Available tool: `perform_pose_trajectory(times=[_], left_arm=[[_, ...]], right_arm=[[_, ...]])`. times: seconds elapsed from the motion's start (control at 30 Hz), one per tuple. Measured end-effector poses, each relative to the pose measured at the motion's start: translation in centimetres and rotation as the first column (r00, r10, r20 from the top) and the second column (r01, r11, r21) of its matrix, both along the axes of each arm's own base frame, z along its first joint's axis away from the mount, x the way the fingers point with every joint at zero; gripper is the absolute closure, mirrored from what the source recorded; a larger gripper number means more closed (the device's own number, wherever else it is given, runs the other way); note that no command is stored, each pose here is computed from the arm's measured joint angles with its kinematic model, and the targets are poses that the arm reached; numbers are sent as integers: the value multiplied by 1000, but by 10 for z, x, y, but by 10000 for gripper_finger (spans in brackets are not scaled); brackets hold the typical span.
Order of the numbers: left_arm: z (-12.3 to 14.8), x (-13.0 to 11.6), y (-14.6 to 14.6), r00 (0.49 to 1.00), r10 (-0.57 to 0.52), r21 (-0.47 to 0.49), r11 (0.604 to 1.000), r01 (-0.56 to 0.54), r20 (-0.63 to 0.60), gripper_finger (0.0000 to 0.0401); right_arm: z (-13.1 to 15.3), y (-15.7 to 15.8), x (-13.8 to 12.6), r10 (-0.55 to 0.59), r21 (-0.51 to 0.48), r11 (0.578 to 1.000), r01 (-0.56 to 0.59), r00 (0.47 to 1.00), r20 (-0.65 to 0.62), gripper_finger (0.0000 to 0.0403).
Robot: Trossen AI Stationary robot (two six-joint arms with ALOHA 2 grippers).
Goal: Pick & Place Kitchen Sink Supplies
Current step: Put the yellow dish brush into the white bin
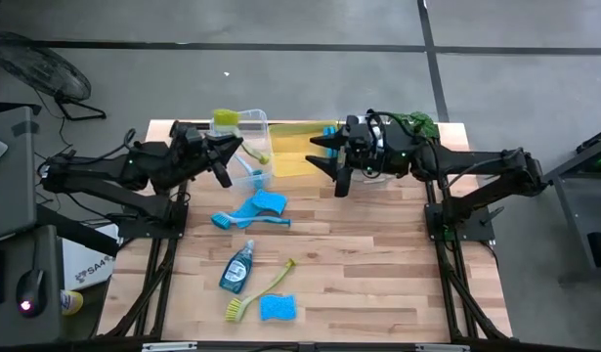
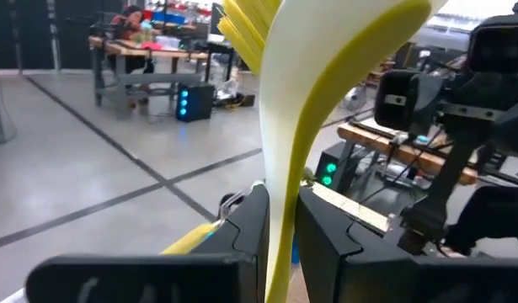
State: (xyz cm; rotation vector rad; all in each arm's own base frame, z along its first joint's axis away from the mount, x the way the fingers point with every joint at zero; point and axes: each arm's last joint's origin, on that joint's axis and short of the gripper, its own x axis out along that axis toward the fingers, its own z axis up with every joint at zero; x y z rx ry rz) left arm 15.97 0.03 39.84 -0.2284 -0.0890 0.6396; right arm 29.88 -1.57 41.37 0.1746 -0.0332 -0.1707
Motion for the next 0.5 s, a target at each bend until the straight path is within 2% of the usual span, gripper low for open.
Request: perform_pose_trajectory(times=[0.27,0.5], left_arm=[[-8,-4,1,999,16,-60,998,-18,-37,357],[-17,-9,2,993,67,-107,991,-78,-97,357]], right_arm=[[0,0,0,0,2,1000,0,1000,0,177],[0,0,0,0,7,1000,0,1000,1,178]])
